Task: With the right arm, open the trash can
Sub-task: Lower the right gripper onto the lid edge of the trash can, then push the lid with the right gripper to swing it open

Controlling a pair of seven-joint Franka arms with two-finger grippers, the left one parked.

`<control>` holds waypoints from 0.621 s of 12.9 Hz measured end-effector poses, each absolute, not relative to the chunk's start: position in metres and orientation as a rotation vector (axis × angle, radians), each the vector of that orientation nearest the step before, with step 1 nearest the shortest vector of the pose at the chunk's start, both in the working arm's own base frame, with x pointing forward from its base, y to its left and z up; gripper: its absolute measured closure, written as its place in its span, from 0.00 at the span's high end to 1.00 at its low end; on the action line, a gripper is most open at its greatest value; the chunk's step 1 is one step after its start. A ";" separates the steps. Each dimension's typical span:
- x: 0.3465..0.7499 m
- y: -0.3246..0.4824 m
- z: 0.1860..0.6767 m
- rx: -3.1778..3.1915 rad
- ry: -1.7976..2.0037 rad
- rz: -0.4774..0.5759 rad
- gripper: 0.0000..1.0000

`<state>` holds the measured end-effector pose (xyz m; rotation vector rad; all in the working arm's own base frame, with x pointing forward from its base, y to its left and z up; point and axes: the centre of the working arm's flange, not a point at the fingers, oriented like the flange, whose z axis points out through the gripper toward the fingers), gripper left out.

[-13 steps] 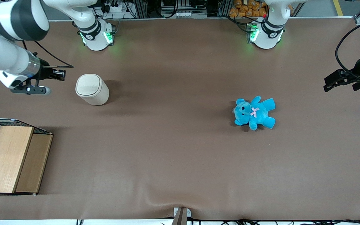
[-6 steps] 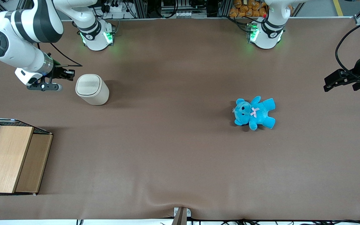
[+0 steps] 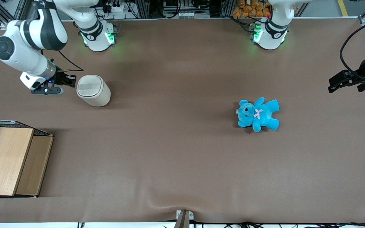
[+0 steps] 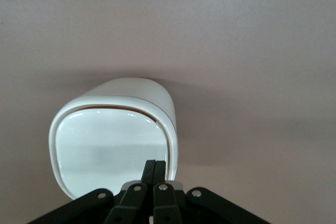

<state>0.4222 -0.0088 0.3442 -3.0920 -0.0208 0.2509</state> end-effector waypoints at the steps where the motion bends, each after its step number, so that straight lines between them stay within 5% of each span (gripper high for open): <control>1: 0.421 -0.009 0.341 -3.092 -0.021 0.256 0.01; 8: 0.416 -0.008 0.317 -3.092 -0.020 0.277 0.01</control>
